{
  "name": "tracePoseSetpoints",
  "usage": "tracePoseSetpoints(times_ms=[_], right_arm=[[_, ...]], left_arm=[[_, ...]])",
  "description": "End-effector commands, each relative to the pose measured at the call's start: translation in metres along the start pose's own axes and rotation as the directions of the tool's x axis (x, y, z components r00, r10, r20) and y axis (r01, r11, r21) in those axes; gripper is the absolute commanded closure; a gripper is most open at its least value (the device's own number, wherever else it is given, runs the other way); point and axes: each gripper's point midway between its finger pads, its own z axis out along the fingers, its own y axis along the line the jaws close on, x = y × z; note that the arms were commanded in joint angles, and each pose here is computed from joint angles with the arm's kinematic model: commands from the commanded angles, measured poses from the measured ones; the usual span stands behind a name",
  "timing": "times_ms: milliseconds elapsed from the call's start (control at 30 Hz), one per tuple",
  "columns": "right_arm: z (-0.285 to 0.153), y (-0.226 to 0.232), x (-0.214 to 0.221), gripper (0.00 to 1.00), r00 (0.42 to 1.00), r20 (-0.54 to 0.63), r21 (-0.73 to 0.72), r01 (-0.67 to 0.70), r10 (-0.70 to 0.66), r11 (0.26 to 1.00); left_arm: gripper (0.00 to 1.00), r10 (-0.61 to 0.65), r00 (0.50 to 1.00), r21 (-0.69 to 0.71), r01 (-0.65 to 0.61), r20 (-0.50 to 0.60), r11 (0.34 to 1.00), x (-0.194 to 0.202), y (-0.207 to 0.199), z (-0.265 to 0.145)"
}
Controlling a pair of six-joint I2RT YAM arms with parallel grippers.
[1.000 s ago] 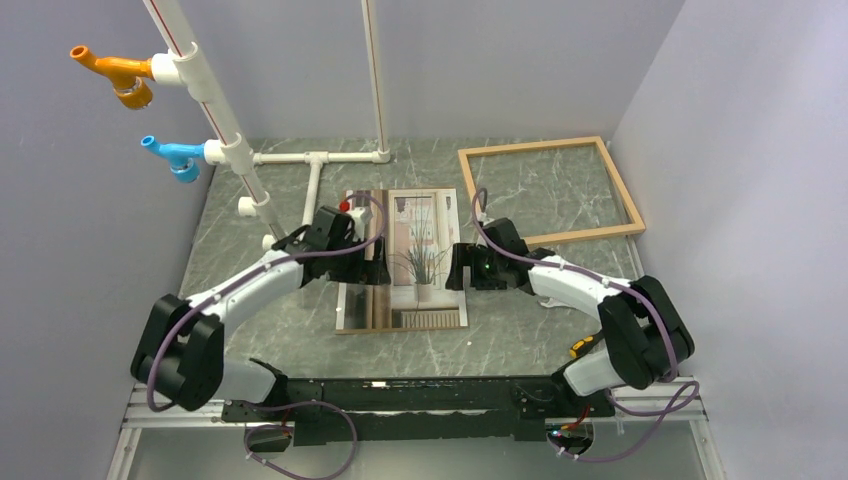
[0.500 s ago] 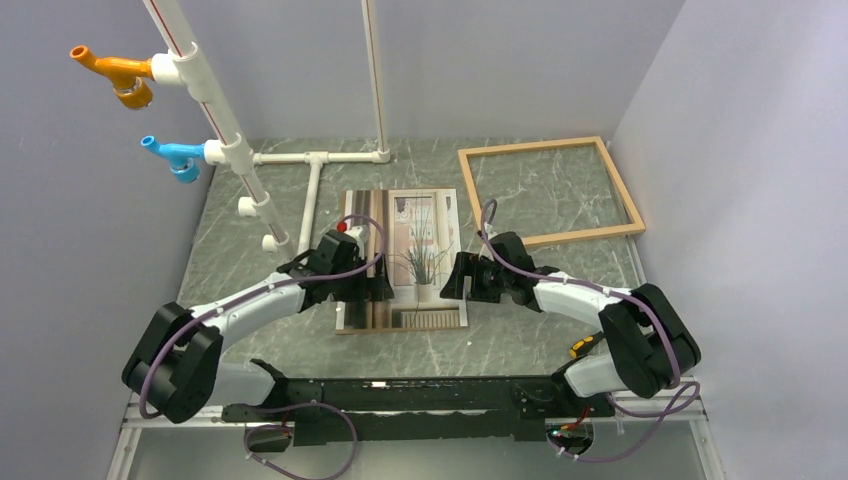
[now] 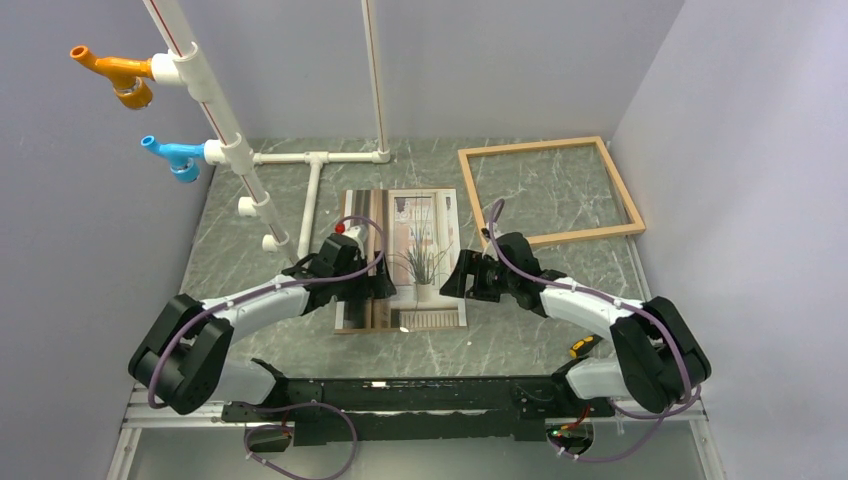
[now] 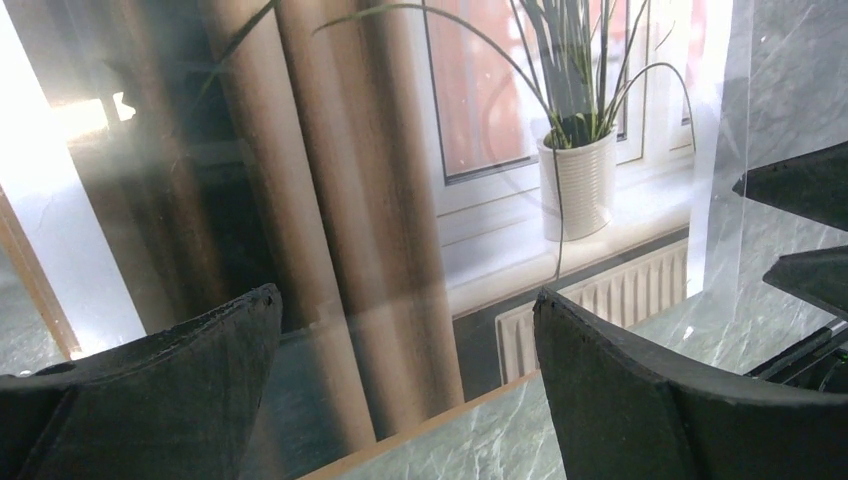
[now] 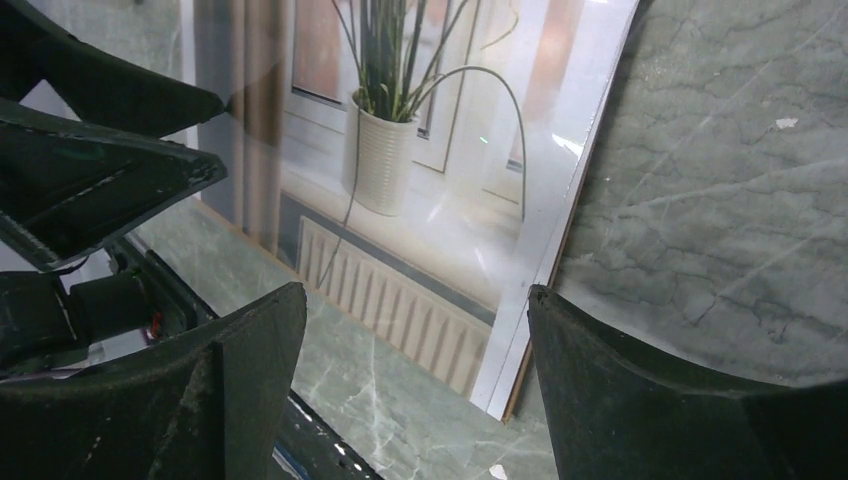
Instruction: Take the photo out of the frame
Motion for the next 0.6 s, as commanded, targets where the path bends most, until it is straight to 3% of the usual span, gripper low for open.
tracePoseSetpoints(times_ms=[0, 400, 567], right_arm=[[-0.009, 0.026, -0.017, 0.18, 0.999, 0.044, -0.087, 0.015, -0.011, 0.996], [-0.006, 0.035, -0.016, 0.17, 1.0, 0.015, -0.136, 0.015, -0.013, 0.991], [-0.005, 0.022, -0.02, 0.16, 0.999, 0.023, -0.051, 0.033, -0.032, 0.998]], left_arm=[[0.01, -0.015, 0.999, -0.028, 0.014, -0.033, 1.0, 0.017, 0.009, 0.006], [0.01, 0.042, 0.993, -0.001, -0.043, 0.113, 0.999, -0.036, -0.023, -0.055], [0.01, 0.051, 0.993, 0.053, -0.057, 0.109, 0.997, -0.038, -0.037, -0.064]])
